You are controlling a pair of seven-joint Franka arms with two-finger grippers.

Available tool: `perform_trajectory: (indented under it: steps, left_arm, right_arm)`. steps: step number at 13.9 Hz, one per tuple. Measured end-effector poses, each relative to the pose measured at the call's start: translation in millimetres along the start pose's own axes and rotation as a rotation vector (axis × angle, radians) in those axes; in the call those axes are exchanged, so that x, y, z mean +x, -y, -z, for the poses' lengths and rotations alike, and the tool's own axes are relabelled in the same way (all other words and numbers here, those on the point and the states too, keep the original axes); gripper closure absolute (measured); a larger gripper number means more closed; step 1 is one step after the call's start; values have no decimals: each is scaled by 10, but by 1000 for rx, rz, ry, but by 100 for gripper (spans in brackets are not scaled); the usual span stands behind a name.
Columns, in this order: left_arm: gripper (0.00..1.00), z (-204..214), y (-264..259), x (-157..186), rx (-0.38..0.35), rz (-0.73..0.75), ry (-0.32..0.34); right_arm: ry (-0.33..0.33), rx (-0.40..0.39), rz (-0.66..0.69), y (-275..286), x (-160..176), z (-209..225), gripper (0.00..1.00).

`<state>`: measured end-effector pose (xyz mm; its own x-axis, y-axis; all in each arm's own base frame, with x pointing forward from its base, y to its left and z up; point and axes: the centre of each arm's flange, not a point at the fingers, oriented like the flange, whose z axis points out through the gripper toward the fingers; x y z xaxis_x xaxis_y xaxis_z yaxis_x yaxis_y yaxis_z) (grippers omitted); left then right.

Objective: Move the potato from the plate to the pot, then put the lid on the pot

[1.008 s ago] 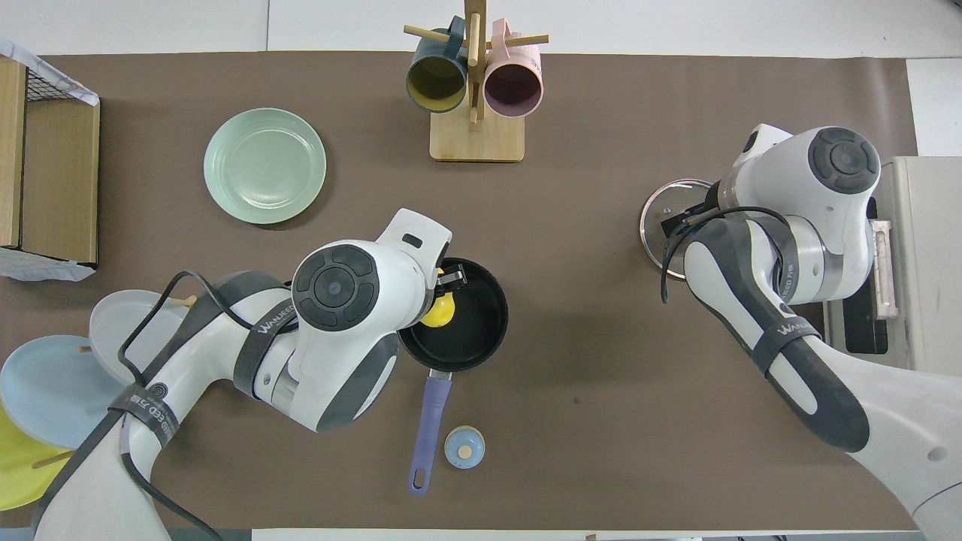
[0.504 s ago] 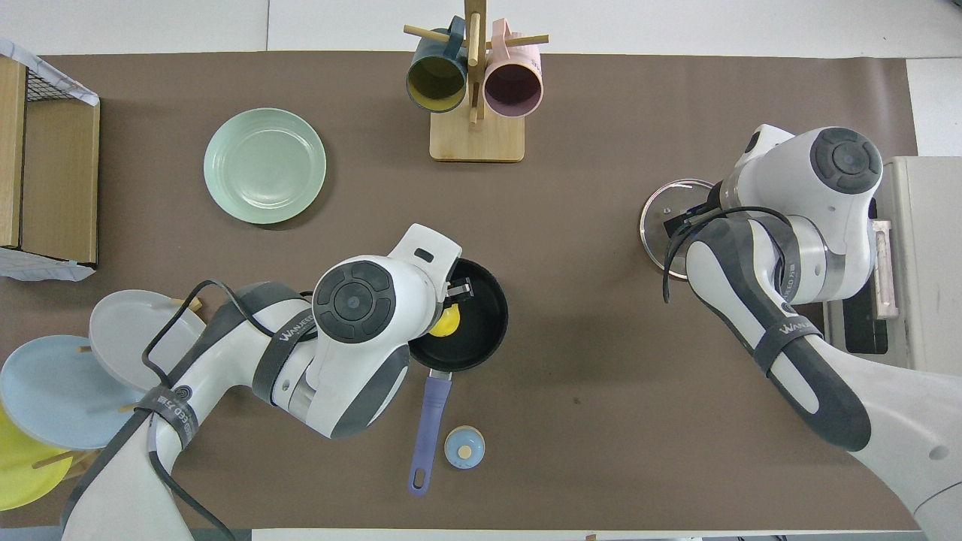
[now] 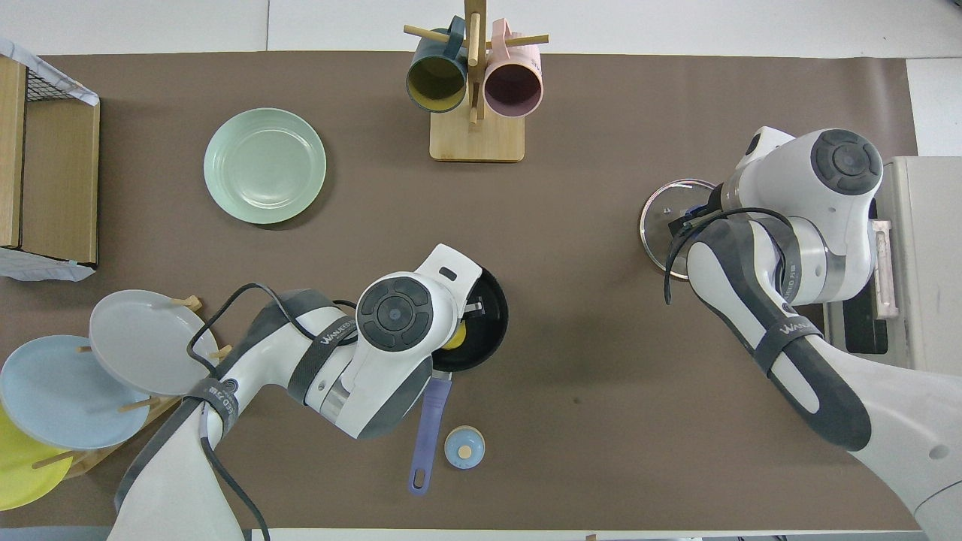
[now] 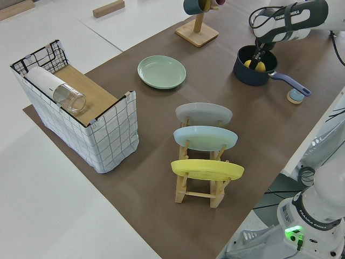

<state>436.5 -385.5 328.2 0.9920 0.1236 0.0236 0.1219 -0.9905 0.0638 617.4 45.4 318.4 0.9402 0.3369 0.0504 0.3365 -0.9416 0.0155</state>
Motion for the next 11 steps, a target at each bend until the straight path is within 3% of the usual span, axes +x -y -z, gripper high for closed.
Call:
perform_trajectory:
  steps: [3, 4, 8, 11]
  left_arm:
    - [36, -30, -5, 0, 2, -12, -2]
    - [36, -28, -4, 4, 1, -18, -3]
    - [0, 15, -9, 37, -9, -38, -15]
    - [0, 82, 9, 80, -11, -51, -20]
  right_arm:
    - [0, 0, 0, 1, -1, -2, 26]
    - [0, 0, 0, 2, 0, -1, 33]
    - [0, 0, 0, 2, 0, 0, 34]
    - [0, 0, 0, 2, 1, 3, 34]
